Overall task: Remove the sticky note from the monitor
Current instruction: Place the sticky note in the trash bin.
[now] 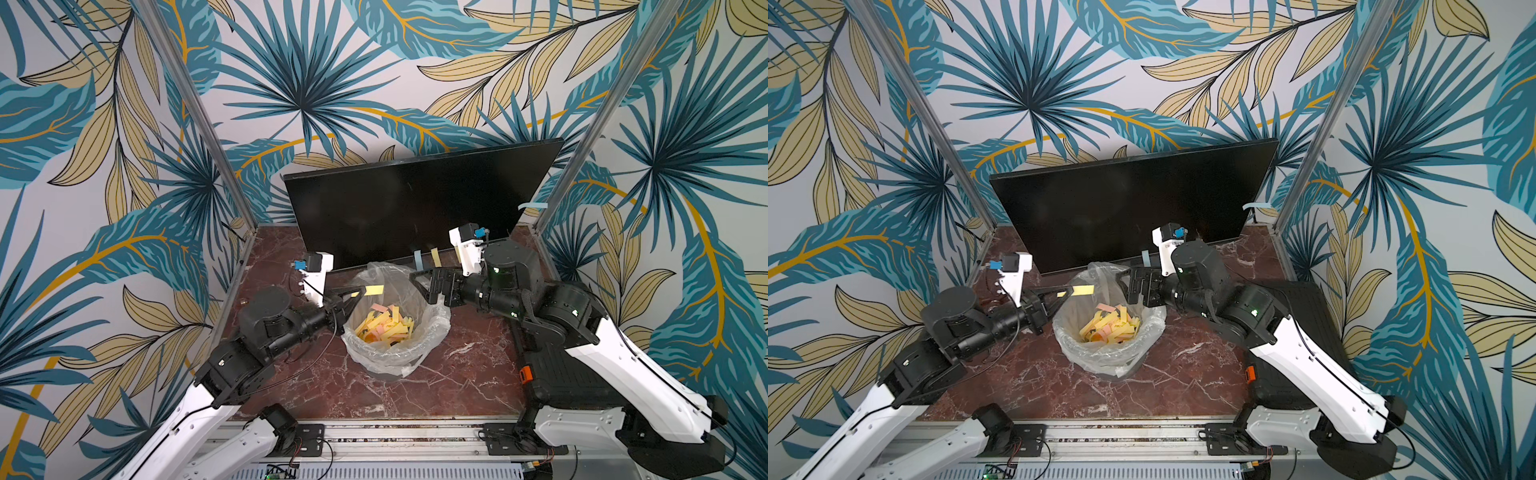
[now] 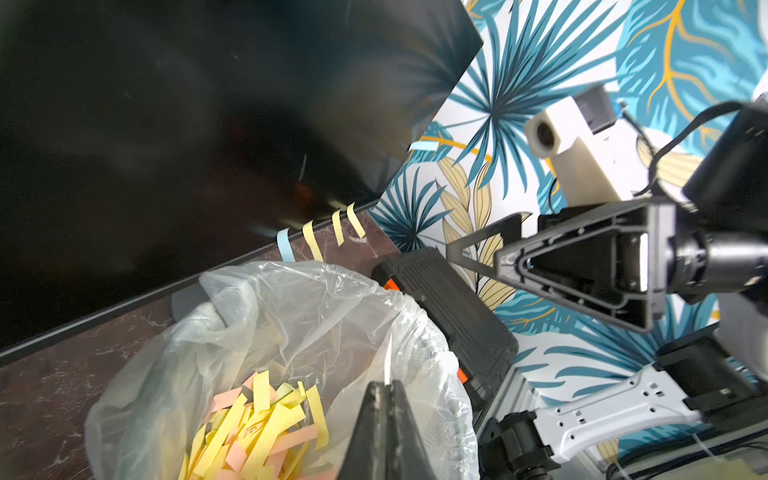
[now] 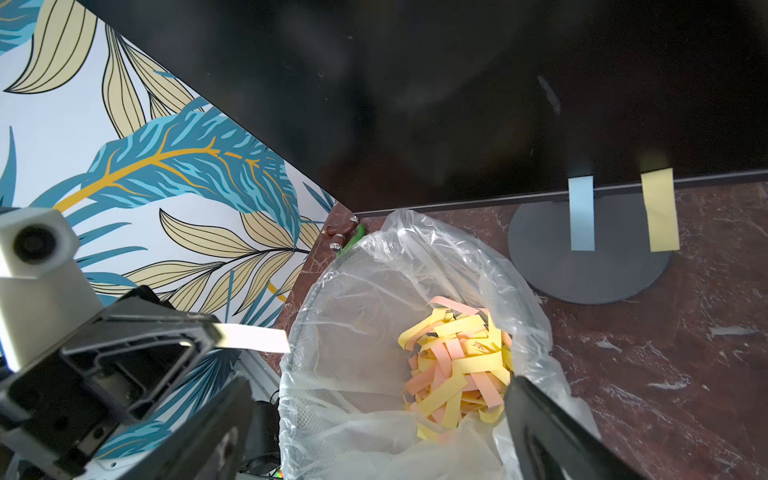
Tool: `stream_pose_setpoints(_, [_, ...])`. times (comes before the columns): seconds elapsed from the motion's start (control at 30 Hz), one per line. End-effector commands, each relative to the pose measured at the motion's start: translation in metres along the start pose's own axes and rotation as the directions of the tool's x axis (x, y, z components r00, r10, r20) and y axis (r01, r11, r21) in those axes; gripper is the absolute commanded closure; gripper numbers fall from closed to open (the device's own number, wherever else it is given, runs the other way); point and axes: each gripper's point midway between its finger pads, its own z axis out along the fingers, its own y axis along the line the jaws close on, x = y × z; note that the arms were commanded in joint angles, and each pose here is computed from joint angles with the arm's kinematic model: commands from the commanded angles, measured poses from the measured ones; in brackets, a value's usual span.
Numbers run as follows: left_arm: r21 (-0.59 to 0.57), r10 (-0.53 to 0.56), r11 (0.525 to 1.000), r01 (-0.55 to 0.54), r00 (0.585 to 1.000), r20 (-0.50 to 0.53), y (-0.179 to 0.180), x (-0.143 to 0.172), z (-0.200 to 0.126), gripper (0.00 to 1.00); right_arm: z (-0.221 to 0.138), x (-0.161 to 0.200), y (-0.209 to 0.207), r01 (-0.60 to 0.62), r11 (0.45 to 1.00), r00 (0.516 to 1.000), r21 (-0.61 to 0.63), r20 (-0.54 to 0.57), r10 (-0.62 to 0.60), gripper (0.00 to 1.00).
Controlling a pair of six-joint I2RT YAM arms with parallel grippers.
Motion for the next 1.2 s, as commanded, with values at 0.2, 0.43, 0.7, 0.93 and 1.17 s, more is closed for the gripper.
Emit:
stream_pose_setpoints(0.2, [-0.208,0.226,0.944,-0.256,0.962,-0.157,0.006,0.030,0.043,1.00,-0.015,0.004,-0.036,-0.134,0.989,0.990,0.063,0.042,0.132,0.02])
stream_pose_setpoints(0.43, [-0.232,0.305,0.905,-0.357,0.923,-0.233,0.002,0.044,0.058,0.71,-0.023,0.015,-0.055,-0.177,0.980,0.983,0.088,0.055,0.173,0.02])
stream_pose_setpoints(0.7, [-0.232,0.317,0.901,-0.367,0.921,-0.226,-0.003,0.036,0.056,0.16,-0.034,0.049,-0.104,-0.248,0.951,0.968,0.183,0.071,0.239,0.00])
stream_pose_setpoints(0.93, [-0.227,0.341,0.901,-0.369,0.927,-0.157,-0.017,0.004,0.043,0.00,-0.036,0.091,-0.151,-0.274,0.904,0.961,0.327,0.060,0.270,0.01])
stream_pose_setpoints(1.17, [-0.231,0.313,0.917,-0.325,0.946,-0.085,-0.025,-0.017,0.033,0.00,-0.021,0.119,-0.187,-0.293,0.849,0.952,0.441,0.055,0.300,0.00])
